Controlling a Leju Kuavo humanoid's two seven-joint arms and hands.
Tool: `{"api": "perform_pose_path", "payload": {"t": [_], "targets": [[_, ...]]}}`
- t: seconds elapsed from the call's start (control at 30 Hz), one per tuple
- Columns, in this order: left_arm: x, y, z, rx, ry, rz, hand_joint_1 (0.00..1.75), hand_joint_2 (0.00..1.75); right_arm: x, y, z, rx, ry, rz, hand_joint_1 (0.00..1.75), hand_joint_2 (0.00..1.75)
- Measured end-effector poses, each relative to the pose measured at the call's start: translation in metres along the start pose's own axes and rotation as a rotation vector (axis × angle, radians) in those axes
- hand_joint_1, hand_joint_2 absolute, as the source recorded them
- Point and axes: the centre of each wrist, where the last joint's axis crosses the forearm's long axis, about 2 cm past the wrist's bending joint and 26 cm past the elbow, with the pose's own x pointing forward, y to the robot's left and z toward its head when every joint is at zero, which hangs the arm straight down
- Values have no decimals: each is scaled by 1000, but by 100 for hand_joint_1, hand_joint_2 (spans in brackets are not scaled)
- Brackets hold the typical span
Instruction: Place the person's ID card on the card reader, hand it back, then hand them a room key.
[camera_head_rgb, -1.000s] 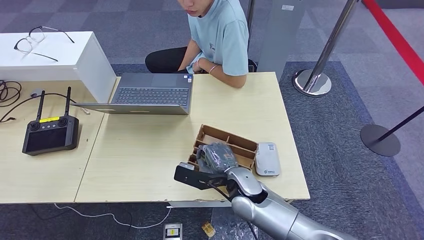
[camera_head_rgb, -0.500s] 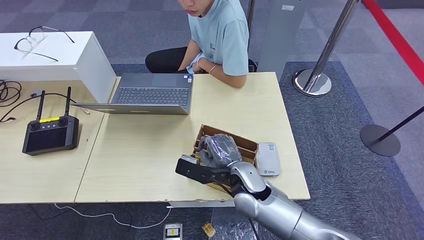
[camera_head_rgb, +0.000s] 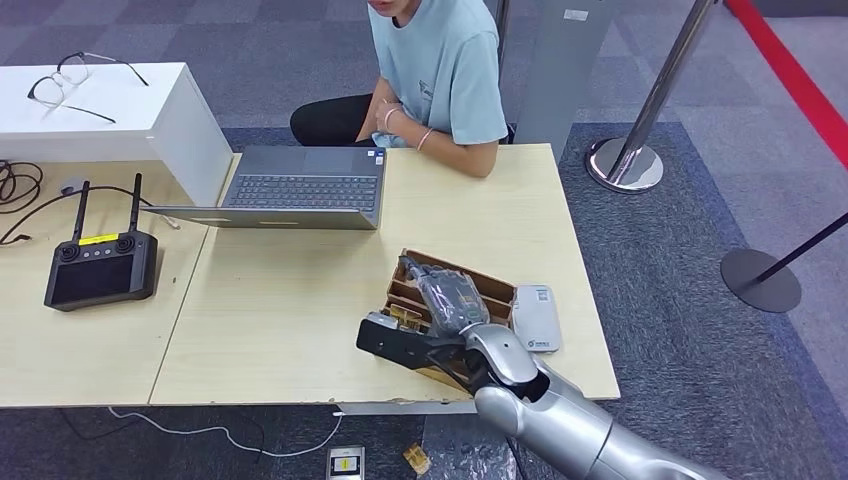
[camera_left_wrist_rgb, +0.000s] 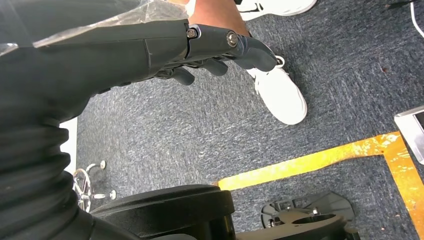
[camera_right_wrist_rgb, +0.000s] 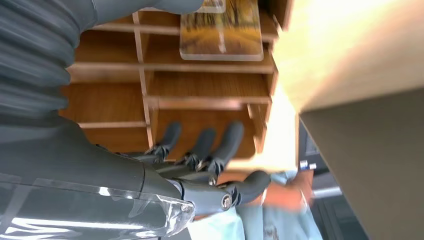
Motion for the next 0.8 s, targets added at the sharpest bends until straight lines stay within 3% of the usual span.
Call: {"api": "perform_pose_path", "payload": {"t": [0.3,0.37,0.5,0.53,0.8], "targets": [[0,0,0,0,0,0,0,175,-4,7,5,30,5,5,41,175],[0,0,0,0,1,1,0,175,-4,8,5,34,6,5,62,175],[0,0,0,-1,1,2,0,175,-5,9,6,34,7,5,136,175],[0,0,0,-1,1,2,0,175,-5,8,6,32,7,5,141,175],[0,0,0,0,1,7,0,175,-4,6,6,19,1,5,139,175]]}}
